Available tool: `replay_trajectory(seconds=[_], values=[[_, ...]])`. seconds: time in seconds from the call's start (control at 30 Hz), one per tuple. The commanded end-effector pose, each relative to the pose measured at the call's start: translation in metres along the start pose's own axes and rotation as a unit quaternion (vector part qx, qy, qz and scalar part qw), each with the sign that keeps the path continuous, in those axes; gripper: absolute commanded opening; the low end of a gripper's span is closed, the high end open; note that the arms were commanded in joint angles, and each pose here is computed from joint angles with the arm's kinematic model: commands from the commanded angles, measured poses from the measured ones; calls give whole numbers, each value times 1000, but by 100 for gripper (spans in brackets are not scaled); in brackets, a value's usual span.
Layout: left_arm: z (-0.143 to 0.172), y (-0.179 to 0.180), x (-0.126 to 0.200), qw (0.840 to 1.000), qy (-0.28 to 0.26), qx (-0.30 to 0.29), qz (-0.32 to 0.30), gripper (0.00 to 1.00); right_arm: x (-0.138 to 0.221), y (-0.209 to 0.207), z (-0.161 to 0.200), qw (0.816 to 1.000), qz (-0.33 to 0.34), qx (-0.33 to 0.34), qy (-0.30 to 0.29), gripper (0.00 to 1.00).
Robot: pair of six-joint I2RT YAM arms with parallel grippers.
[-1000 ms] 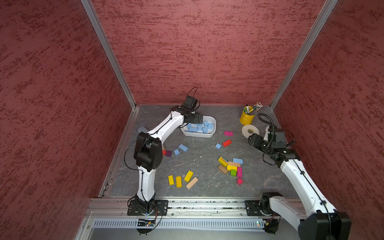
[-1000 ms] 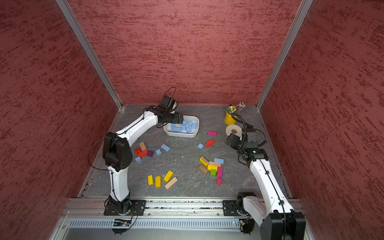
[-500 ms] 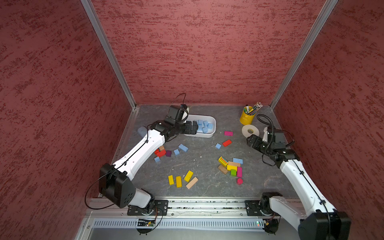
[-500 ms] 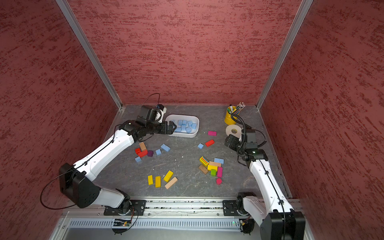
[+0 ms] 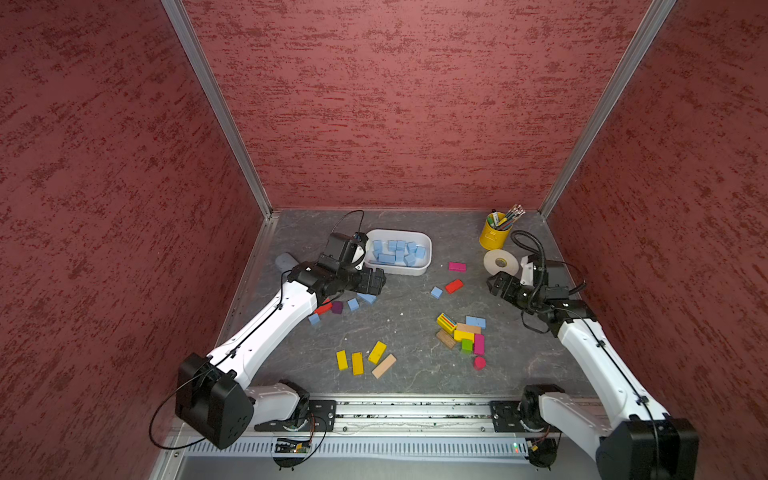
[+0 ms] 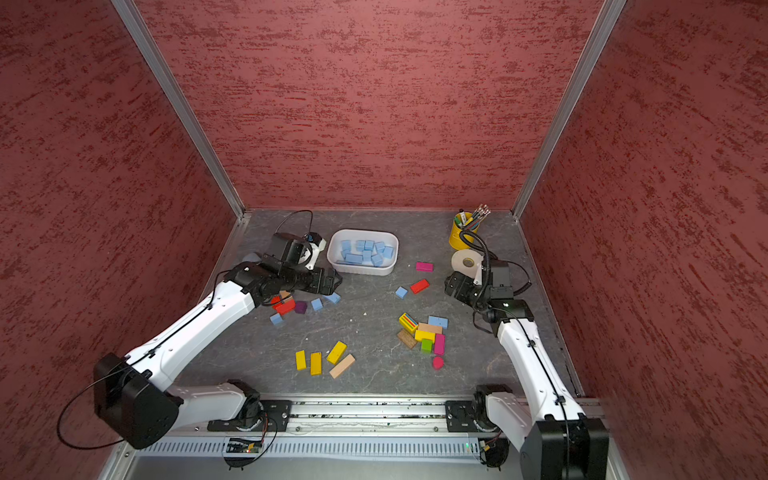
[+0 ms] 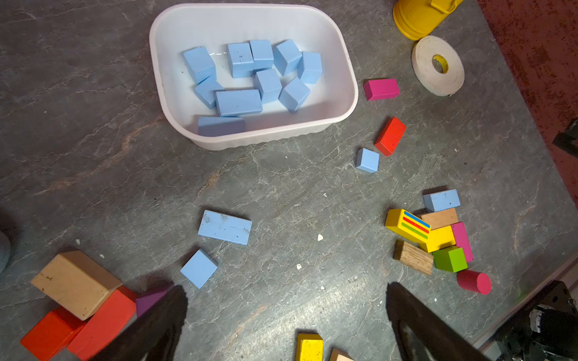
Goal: Pick out the blue building blocks
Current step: Pick up the building block from the center of the board.
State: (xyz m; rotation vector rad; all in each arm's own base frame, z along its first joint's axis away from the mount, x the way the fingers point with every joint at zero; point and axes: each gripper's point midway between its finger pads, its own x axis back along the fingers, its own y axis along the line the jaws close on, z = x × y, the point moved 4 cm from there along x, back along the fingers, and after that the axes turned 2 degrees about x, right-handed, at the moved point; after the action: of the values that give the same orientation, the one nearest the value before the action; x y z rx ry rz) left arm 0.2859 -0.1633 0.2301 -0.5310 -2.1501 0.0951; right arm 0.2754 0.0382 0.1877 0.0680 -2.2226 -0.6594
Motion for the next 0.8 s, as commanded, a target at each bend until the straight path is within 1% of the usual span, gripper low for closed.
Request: replay_trajectory(seconds=[0.0, 0.1, 0.23, 0.5, 0.77], values=[[6, 1, 1, 999, 18, -39, 5, 100, -4, 5, -1, 1000, -24, 0, -1, 99], [10, -1, -5, 997, 38, -66, 16, 100, -5, 6, 0, 1000, -30, 0, 2, 99], [11, -2, -15, 995, 58, -83, 24, 100, -4, 6, 1, 999, -33, 1, 4, 99], [15, 9, -37, 989, 116, -90, -18, 100, -5, 7, 4, 999, -36, 4, 9, 99], [16, 15, -57, 983, 148, -100, -41, 100, -5, 6, 5, 999, -37, 4, 10, 99]])
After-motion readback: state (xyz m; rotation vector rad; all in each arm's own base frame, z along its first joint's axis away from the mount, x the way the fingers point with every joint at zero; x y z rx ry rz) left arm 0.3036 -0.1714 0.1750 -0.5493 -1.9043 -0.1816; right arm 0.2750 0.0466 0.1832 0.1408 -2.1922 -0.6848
